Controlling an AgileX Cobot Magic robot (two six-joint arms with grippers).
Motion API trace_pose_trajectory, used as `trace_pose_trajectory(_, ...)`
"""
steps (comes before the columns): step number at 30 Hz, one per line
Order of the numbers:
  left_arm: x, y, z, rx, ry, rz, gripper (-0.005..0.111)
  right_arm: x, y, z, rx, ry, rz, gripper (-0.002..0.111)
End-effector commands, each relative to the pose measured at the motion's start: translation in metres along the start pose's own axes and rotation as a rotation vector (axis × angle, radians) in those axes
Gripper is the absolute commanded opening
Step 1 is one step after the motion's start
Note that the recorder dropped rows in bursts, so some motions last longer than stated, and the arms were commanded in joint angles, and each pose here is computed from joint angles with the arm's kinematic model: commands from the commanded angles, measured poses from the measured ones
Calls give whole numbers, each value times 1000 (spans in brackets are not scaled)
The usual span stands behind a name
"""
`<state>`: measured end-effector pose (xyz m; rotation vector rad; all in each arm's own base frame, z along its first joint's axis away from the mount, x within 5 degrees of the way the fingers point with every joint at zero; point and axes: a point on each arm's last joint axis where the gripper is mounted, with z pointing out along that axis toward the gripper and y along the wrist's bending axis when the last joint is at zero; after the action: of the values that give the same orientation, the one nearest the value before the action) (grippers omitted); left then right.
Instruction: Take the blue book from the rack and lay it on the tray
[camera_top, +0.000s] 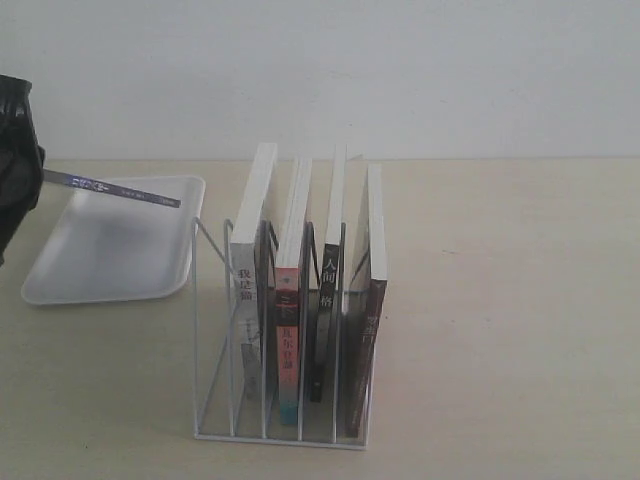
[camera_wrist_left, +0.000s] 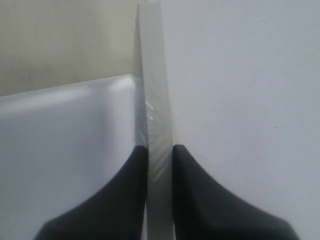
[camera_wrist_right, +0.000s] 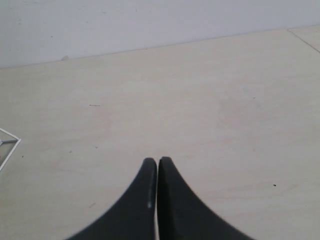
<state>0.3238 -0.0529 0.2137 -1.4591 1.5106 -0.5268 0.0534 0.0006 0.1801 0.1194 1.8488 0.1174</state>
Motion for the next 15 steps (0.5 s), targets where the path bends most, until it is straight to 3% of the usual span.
trace_pose_trajectory(1, 0, -3, 4, 32, -49, -19, 5, 0, 0, 0, 2, -5, -7, 0)
trace_pose_trajectory(4, 0, 0, 9, 36, -88, -12, 5, 0, 0, 0, 2, -5, -7, 0)
trace_pose_trajectory(7, 5, 3, 17, 26, -81, -78, 5, 0, 0, 0, 2, -5, -7, 0)
trace_pose_trajectory(11, 10, 3, 23, 62, -60, 3, 5, 0, 0, 0, 2, -5, -7, 0)
trace_pose_trajectory(15, 11, 3, 25, 60, -59, -19, 5, 0, 0, 0, 2, -5, -7, 0)
